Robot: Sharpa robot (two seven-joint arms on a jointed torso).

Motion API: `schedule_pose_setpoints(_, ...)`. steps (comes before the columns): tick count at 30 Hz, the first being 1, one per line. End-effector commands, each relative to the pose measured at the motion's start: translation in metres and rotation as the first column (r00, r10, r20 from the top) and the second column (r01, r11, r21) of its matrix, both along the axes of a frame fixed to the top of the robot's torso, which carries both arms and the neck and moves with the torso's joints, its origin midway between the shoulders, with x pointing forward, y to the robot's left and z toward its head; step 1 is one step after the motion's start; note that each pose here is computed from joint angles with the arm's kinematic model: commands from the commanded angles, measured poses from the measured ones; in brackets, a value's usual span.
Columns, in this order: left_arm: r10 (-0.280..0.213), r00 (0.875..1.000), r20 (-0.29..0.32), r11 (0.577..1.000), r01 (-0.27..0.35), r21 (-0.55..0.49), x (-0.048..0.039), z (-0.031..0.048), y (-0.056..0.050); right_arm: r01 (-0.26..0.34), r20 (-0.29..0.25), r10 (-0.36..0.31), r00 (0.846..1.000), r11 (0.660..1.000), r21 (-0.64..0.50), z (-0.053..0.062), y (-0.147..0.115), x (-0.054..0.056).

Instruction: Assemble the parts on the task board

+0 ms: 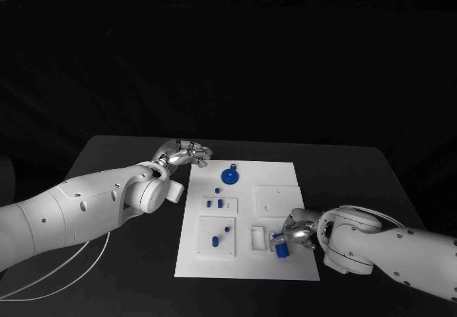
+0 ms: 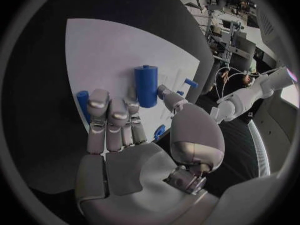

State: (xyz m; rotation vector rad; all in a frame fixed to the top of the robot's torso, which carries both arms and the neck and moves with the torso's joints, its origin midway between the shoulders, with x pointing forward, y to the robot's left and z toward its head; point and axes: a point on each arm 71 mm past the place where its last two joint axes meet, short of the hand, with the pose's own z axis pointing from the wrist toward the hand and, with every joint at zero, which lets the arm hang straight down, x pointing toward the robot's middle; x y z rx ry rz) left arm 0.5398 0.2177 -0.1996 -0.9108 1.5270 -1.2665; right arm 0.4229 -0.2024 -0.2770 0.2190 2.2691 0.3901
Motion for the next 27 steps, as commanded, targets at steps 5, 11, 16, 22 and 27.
schedule_pose_setpoints(5,-0.014,1.000,0.005,1.000,0.014,-0.013,-0.0005,0.0011,-0.002,0.014,-0.028,-0.014,1.000,1.000,-0.005,-0.007,-0.005,-0.005)
schedule_pose_setpoints(11,-0.011,1.000,0.005,1.000,0.011,-0.012,-0.0002,0.0011,-0.001,0.040,-0.051,-0.038,0.998,0.999,0.035,-0.004,-0.006,-0.009)
schedule_pose_setpoints(16,-0.011,1.000,0.005,1.000,0.011,-0.012,-0.0001,0.0011,-0.001,0.071,-0.070,-0.064,0.995,0.994,0.088,0.010,-0.003,-0.005)
schedule_pose_setpoints(22,-0.013,1.000,0.005,1.000,0.013,-0.012,0.0000,0.0011,-0.002,0.102,-0.091,-0.090,0.992,0.984,0.143,0.024,0.001,0.001)
schedule_pose_setpoints(27,-0.014,1.000,0.005,1.000,0.014,-0.012,-0.0001,0.0011,-0.002,0.108,-0.108,-0.091,0.990,0.981,0.164,0.025,0.008,0.003)
